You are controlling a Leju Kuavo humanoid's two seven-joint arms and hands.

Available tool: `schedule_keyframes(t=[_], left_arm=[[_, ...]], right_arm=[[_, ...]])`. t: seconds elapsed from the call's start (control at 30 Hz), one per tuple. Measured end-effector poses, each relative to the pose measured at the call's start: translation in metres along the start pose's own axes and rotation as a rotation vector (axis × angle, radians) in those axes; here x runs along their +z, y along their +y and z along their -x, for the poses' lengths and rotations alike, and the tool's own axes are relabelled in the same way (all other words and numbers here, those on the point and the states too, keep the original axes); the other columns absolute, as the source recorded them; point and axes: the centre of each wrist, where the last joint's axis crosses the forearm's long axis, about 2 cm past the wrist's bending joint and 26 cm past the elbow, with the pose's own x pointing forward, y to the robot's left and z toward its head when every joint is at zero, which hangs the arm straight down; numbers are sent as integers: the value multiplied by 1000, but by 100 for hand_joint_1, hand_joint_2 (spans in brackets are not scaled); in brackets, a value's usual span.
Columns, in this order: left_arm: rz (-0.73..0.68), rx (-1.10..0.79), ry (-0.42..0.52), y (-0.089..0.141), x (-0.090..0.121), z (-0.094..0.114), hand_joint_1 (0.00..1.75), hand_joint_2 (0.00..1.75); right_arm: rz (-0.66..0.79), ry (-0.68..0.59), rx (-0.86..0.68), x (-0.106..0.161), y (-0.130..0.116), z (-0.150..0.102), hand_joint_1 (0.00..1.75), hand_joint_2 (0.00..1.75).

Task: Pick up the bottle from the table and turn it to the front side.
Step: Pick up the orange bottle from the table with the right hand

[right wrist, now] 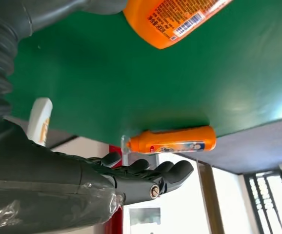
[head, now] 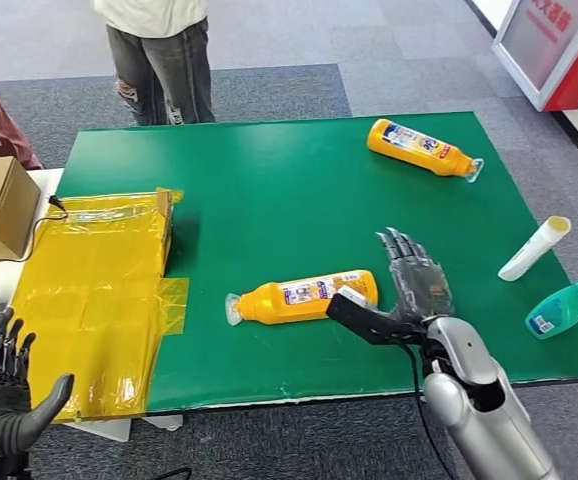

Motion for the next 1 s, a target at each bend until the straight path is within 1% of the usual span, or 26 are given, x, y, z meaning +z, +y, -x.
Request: schedule_keyframes(t=[0.1, 0.23, 0.43, 0.57, 0.7, 1.0], left_arm=[[-27, -3, 59, 3, -4, 17, 0, 175], [-48, -11, 136, 6, -2, 36, 0, 175], [-68, -16, 224, 8, 3, 55, 0, 175], [-75, -23, 269, 10, 13, 68, 0, 175], [-81, -14, 287, 12, 17, 74, 0, 175], [-106, 8, 309, 15, 20, 77, 0, 175]], right_arm=[[-33, -27, 61, -22, -4, -11, 0, 175], [-45, -59, 106, -38, -9, -21, 0, 175], [-53, -80, 140, -50, -11, -26, 0, 175], [-56, -79, 172, -54, -11, -25, 0, 175], [-71, -73, 209, -57, -10, -26, 0, 175], [-92, -84, 231, -56, -5, -31, 0, 175]])
